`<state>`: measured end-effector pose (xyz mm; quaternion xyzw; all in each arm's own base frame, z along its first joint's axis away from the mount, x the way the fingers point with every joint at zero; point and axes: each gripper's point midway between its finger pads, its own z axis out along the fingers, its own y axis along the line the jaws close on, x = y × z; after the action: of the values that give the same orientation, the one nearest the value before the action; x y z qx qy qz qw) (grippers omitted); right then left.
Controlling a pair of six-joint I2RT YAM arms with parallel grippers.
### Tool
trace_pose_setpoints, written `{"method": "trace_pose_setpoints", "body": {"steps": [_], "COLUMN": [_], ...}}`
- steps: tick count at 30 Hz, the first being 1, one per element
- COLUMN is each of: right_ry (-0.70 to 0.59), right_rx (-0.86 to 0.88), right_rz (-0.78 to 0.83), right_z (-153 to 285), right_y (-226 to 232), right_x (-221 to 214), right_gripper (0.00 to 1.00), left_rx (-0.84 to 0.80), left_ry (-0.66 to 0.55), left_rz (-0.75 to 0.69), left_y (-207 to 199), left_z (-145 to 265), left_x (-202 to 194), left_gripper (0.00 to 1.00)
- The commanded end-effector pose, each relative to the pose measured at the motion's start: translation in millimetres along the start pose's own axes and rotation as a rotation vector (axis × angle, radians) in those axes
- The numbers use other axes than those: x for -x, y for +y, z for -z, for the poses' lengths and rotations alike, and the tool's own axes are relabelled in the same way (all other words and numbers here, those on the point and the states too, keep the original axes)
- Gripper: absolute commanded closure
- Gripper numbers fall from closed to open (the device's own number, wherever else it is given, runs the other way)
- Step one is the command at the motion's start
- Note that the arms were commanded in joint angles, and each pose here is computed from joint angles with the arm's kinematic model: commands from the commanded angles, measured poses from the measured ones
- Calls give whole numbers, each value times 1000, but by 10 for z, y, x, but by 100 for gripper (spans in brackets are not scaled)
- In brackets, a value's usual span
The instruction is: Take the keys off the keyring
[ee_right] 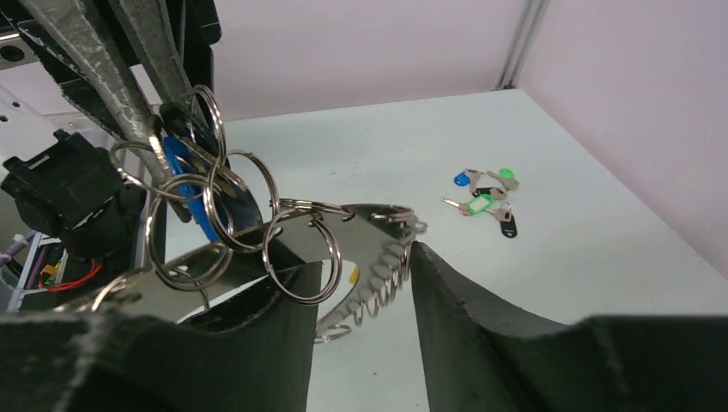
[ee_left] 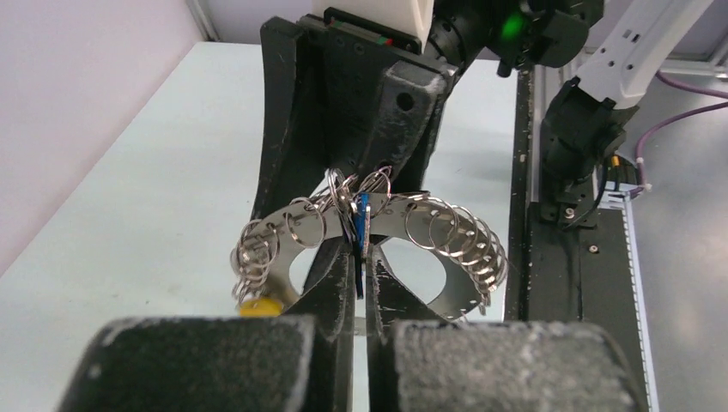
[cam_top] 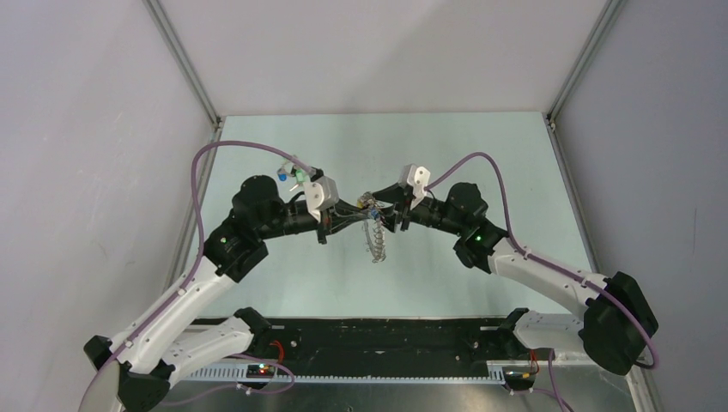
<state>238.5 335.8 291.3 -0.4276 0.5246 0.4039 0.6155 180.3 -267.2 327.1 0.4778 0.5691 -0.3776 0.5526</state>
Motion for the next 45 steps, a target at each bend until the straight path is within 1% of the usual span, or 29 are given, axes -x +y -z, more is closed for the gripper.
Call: {"method": "trace_pose_setpoints", "body": {"steps": [1,2,3,4,5,6,8,11,13,17,19,25,27,28,29,30,32,35,36,38,41,42,44,45], "right_ry": [-80,-85,-90,-94,-96,-99,-101,-118,-158,-213,-224,-299,-303,-303,-298,-294,-283,-228,-230,-174,-124,-108,-101,-102], "right_rx": [-8,-7,-7,-5,0,7,13,10,-1,1,6,43,39,39,39,36,29,-46,-52,-45,-38,-45,-56,-52], "right_rz": [21,24,24,25,21,23,20,5,0,-12,-24,-30,-38,-43,-51,-61,-74,-150,-150,-182,-185,-198,-213,-228], "right_z": [-44,-43,-38,-27,-18,0,28,80,147,249,278,293,289,288,286,292,327,394,443,503,585,622,668,670], "right_y": [15,13,9,7,13,9,-2,-19,-64,-99,-114,-80,-98,-100,-103,-114,-128,-242,-236,-171,-73,-51,-21,12], "right_x": [222,235,250,272,280,293,315,337,378,415,422,551,550,548,534,524,527,435,484,405,359,347,366,380], "right_gripper": [57,67,73,82,86,92,100,100,100,100,100,100,90,80,74,64,56,51,50,46,41,38,25,7], "left_rx": [-68,-74,-86,-94,-115,-128,-153,-164,-159,-162,-153,-81,-54,-44,-30,-24,10,91,109,160,214,231,257,266], "left_ry": [-119,-121,-126,-125,-127,-121,-115,-105,-97,-80,-72,-65,-66,-64,-66,-64,-57,-38,-33,-16,10,15,24,26], "left_rz": [-46,-46,-50,-47,-47,-38,-24,-12,-7,-4,-1,-37,-46,-43,-42,-33,-22,-11,-3,14,37,39,43,43], "left_y": [-149,-163,-185,-195,-226,-241,-273,-283,-269,-263,-252,-159,-120,-106,-82,-73,-12,121,152,249,360,393,439,457], "left_z": [36,39,39,32,27,7,-23,-58,-78,-127,-151,-135,-118,-115,-110,-109,-102,-75,-70,-56,-48,-42,-29,-21], "left_x": [370,370,380,366,363,340,319,282,254,178,144,100,116,115,134,140,150,146,138,113,80,78,58,55], "left_gripper": [100,100,100,100,100,100,100,100,99,95,99,100,100,100,100,100,100,100,100,100,100,100,100,100]}}
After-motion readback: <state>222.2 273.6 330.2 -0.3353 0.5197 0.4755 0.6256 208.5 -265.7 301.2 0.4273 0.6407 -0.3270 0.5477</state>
